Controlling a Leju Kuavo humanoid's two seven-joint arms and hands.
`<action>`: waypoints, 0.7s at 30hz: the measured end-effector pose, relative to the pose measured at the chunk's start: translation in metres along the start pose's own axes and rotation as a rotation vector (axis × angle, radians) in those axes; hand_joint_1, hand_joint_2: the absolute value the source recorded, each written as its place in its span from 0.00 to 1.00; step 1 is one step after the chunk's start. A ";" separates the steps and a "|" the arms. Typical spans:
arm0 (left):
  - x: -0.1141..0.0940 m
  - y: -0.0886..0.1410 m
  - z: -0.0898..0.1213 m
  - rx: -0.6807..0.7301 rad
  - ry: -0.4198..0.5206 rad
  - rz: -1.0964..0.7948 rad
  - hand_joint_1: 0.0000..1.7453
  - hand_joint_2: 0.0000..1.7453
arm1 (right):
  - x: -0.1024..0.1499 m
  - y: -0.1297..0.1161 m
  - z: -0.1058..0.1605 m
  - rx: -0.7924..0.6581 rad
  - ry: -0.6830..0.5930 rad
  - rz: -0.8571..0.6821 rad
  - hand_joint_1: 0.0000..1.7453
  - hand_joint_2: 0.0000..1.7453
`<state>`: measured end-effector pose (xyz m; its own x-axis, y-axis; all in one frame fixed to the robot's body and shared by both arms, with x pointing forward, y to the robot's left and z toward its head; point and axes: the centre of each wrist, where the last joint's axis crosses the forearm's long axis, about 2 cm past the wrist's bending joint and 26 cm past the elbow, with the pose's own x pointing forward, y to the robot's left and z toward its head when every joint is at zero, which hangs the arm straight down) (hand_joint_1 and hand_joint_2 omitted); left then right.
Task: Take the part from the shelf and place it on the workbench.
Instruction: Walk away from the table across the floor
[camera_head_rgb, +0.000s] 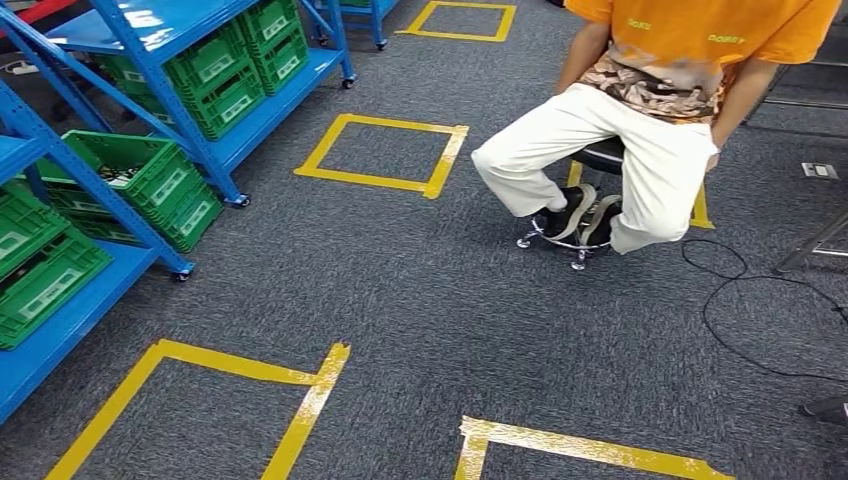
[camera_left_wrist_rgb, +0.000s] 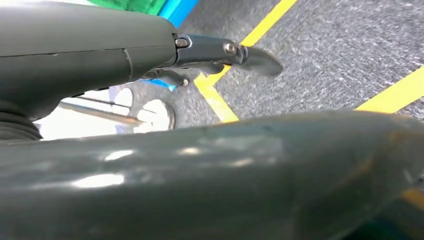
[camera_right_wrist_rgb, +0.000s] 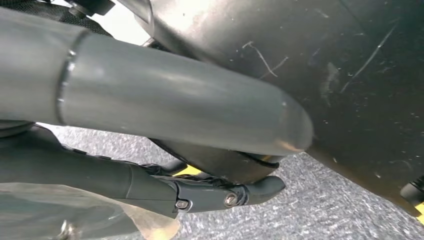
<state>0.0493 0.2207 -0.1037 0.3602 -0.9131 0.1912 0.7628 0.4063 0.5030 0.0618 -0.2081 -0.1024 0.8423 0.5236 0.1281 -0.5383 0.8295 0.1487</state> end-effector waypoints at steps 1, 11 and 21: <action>0.000 0.000 0.000 -0.001 0.000 0.000 0.00 0.00 | 0.000 0.000 0.000 0.000 0.001 0.000 0.00 0.00; 0.003 0.000 0.000 -0.009 -0.005 -0.012 0.00 0.00 | 0.005 -0.004 0.001 -0.008 -0.023 0.000 0.00 0.00; 0.011 0.003 -0.002 -0.004 -0.011 -0.029 0.00 0.00 | 0.003 -0.002 0.000 -0.002 -0.025 -0.010 0.00 0.00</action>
<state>0.0564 0.2116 -0.1015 0.3319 -0.9248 0.1861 0.7748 0.3798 0.5055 0.0652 -0.2083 -0.1019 0.8464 0.5106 0.1514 -0.5302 0.8349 0.1480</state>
